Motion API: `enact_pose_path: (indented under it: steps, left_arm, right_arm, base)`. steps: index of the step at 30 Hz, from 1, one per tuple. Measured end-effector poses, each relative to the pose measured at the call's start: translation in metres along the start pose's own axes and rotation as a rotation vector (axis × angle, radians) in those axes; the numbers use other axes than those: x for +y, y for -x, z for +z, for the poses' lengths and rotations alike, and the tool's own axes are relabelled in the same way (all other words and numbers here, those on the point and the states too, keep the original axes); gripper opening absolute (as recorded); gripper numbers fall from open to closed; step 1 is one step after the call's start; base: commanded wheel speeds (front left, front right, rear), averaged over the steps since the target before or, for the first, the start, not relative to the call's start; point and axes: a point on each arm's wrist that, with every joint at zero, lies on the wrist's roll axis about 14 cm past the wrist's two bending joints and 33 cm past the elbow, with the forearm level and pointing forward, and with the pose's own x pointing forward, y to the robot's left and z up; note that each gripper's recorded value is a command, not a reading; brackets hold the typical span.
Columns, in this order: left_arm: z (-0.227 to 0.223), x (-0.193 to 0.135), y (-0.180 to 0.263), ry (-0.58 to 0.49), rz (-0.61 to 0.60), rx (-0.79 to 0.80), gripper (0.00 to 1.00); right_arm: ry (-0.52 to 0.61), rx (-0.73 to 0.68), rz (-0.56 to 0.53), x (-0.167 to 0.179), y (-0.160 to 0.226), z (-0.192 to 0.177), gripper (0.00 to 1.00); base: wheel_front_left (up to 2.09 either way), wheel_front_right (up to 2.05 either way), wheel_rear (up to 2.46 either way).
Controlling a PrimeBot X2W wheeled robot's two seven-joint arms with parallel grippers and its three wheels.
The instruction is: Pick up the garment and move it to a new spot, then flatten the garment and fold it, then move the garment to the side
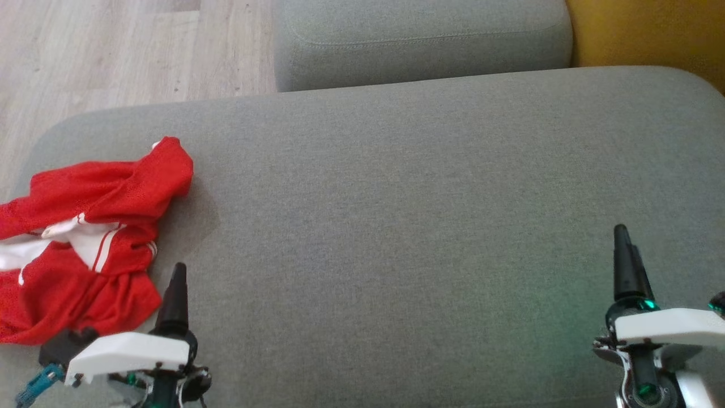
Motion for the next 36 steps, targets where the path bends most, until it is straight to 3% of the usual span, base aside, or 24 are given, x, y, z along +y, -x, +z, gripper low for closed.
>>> enact_pose_path:
  steps: [36]
  left_arm:
    - [0.011, -0.003, 0.007, -0.579, 0.000, -0.088, 1.00]
  right_arm:
    - [0.522, 0.003, 0.115, 0.024, 0.001, -0.009, 1.00]
  base:
    - [0.00, 0.00, 0.00]
